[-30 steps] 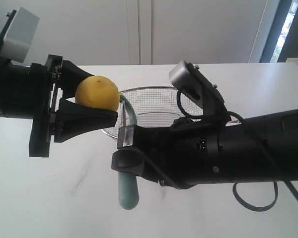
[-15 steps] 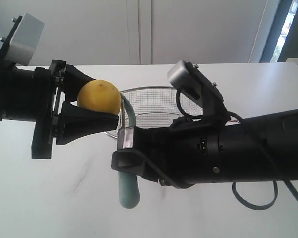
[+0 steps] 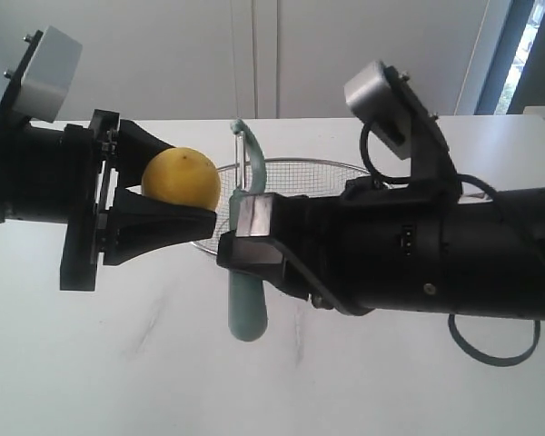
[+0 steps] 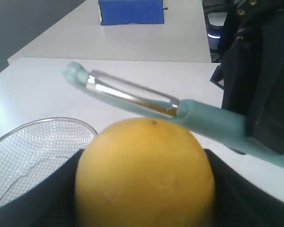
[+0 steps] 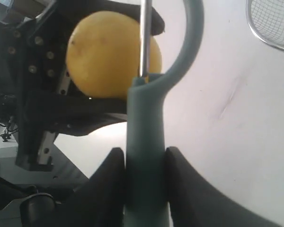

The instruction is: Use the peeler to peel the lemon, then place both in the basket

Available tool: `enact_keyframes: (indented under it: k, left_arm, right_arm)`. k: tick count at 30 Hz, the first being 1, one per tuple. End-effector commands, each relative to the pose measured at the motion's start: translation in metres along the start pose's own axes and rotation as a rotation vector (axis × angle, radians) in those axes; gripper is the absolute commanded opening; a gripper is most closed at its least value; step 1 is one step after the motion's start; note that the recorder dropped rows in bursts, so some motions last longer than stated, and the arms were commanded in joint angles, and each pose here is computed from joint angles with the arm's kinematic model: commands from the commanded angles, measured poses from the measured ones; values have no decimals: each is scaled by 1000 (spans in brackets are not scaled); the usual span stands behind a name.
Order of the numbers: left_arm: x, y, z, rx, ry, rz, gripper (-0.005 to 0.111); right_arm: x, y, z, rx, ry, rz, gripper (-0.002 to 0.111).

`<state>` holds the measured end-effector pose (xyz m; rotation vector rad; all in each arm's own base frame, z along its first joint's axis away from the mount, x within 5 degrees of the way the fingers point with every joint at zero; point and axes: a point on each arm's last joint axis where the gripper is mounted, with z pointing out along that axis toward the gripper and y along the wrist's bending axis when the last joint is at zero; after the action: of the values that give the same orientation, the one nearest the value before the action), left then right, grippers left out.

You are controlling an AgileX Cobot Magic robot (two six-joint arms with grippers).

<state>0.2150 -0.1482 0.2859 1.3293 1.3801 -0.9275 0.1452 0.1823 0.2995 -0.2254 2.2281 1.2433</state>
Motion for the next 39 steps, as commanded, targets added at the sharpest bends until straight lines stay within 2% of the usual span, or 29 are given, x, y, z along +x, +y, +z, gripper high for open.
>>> enact_keyframes:
  k: [1, 4, 8, 11, 18, 25, 32, 39]
  left_arm:
    - [-5, -1, 0, 3, -30, 156, 0]
    - [-5, -1, 0, 3, -30, 156, 0]
    - [-5, -1, 0, 5, -32, 124, 0]
    - [-5, -1, 0, 5, -32, 124, 0]
    - [-7, -4, 0, 37, -54, 129, 0]
    - [-10, -8, -1, 76, -93, 144, 0]
    - [-11, -8, -1, 72, -97, 154, 0]
    - [-9, -6, -1, 51, -82, 154, 0]
  right_arm:
    - [-1, 13, -20, -60, -34, -80, 0]
    - [0, 21, -37, -103, -60, -167, 0]
    - [4, 29, -68, -95, -122, -422, 0]
    - [5, 30, -79, -84, -141, -491, 0]
    - [3, 10, -63, 101, -72, -423, 0]
    - [1, -15, -15, 213, 36, -355, 0]
    - [2, -31, 16, 263, 72, -266, 0]
    - [8, -37, 31, 249, 112, -70, 0]
